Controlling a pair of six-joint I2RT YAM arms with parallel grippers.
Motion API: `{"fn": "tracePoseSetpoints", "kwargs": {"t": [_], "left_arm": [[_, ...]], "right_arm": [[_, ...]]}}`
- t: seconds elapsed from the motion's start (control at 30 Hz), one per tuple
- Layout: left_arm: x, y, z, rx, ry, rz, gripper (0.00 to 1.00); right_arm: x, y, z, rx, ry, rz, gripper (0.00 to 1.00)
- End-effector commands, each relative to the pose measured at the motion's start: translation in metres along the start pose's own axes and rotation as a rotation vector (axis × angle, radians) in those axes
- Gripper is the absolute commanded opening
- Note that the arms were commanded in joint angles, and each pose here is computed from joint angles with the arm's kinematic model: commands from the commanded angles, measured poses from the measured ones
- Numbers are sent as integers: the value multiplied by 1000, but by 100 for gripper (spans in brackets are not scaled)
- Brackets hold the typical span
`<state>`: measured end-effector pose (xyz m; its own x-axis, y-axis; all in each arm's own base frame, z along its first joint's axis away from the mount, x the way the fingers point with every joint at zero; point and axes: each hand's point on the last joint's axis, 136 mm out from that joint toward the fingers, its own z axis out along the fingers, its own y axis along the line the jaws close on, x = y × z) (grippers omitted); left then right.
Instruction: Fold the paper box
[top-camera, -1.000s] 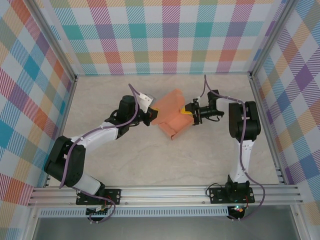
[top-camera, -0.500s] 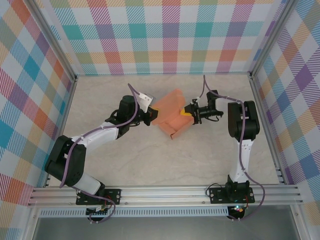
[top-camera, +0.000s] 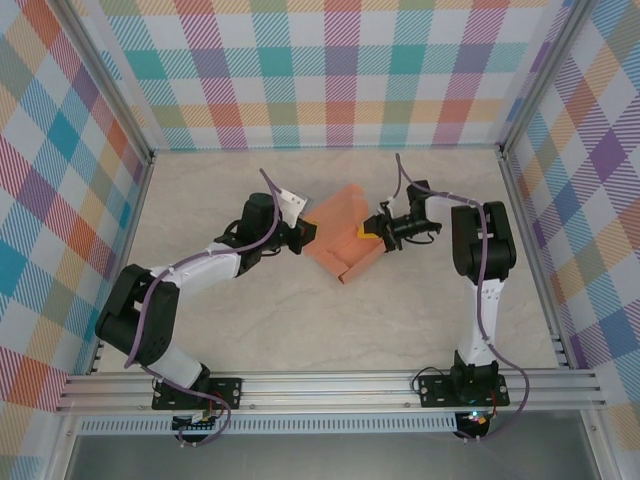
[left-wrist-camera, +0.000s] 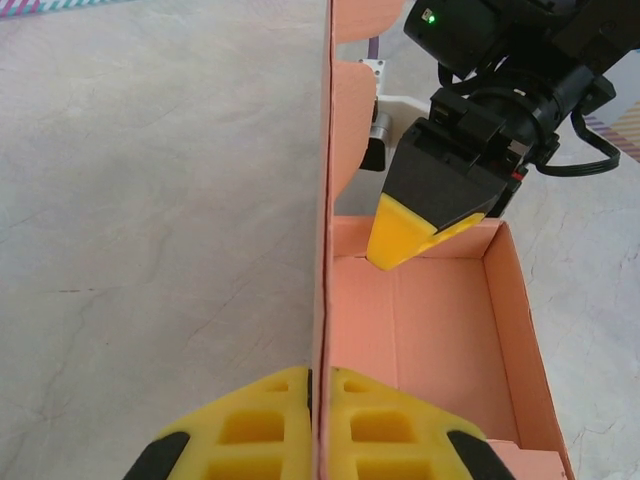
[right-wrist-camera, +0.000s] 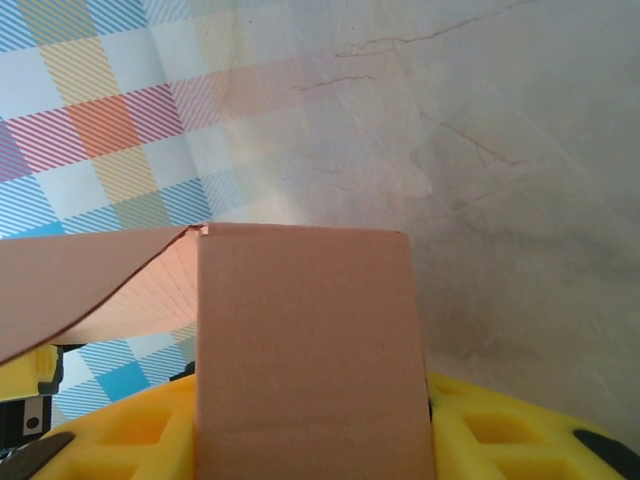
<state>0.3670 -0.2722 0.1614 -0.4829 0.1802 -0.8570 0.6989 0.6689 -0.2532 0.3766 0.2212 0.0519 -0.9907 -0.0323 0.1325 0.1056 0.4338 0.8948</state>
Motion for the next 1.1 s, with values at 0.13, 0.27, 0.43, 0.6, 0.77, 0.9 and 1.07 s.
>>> {"fn": "tracePoseSetpoints", "kwargs": {"t": [0.13, 0.27, 0.43, 0.6, 0.77, 0.9, 1.07], "left_arm": [[-38, 0, -8, -24, -105, 84, 0], [-38, -1, -13, -34, -105, 112, 0], [-30, 4, -13, -60, -81, 140, 0], [-29, 2, -15, -54, -83, 161, 0], [-31, 1, -16, -47, -104, 157, 0], [-31, 4, -17, -68, -106, 150, 0], [-34, 5, -19, -77, -134, 124, 0]], "right_arm": [[0, 17, -13, 29, -95, -100, 47], [1, 36, -23, -29, -100, -96, 57], [2, 44, -40, -60, -127, -85, 60], [0, 47, -53, -100, -138, -54, 63], [-6, 46, -52, -127, -127, -3, 64], [-8, 43, -50, -126, -124, 20, 62], [-1, 27, -47, -63, -118, 59, 64]]}}
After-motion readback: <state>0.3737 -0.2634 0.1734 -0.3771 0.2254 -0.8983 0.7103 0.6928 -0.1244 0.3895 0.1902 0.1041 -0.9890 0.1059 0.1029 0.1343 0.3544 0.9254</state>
